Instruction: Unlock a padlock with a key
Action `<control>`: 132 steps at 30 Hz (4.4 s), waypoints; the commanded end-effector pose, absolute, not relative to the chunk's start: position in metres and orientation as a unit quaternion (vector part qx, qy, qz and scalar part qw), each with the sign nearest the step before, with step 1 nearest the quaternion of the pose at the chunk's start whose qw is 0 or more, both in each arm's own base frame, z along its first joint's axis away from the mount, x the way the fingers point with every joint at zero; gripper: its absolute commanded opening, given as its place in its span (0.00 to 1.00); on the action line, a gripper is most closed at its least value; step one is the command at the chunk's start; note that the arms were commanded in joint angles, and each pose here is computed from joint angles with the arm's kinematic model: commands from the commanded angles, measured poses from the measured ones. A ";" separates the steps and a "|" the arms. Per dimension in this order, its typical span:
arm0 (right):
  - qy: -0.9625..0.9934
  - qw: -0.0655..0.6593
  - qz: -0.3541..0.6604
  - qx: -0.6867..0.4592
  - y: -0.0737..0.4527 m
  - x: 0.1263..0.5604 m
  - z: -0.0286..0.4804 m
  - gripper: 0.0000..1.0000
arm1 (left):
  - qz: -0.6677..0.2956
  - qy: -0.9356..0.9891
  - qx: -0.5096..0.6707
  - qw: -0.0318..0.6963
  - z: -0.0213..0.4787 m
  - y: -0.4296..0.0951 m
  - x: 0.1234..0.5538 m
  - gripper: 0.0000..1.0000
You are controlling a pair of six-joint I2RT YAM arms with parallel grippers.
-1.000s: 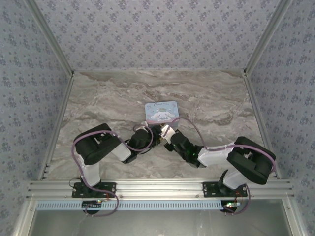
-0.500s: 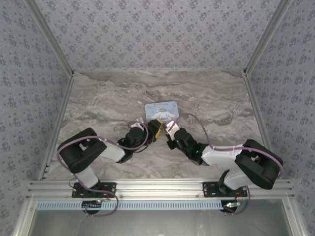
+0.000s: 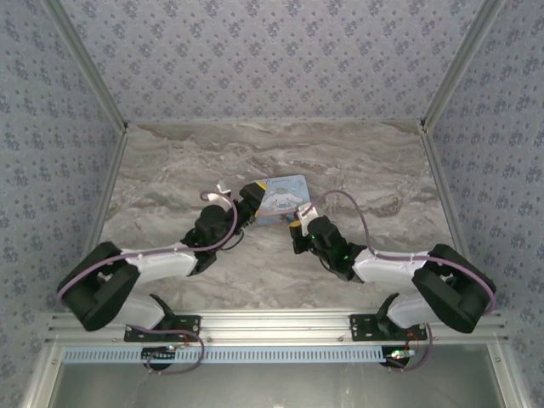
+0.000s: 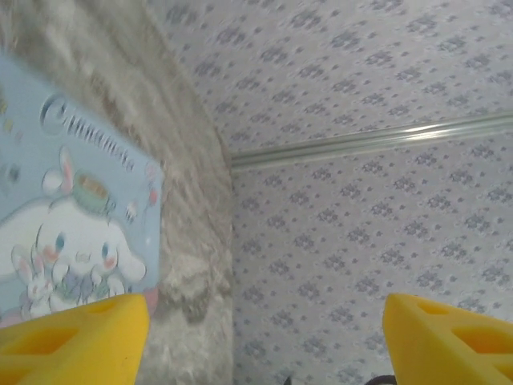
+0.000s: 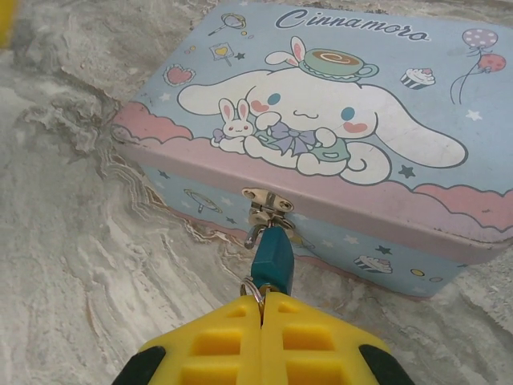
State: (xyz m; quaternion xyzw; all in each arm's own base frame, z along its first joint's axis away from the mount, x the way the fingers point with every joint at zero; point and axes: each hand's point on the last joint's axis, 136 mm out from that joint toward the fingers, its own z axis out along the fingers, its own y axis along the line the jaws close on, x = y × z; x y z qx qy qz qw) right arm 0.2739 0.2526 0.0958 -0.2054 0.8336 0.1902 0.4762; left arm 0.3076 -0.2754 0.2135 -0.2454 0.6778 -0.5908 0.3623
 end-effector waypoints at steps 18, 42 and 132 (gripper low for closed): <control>0.852 0.422 0.306 -0.043 0.246 0.272 0.084 0.00 | -0.287 0.871 -0.072 0.392 0.167 -0.198 0.306 0.83; 0.874 0.276 0.370 0.152 0.245 0.263 0.047 0.00 | -0.271 0.904 -0.079 0.322 0.086 -0.225 0.332 0.80; 0.818 0.340 0.464 -0.016 0.287 0.304 0.069 0.41 | -0.273 0.917 -0.092 0.277 0.059 -0.230 0.321 0.72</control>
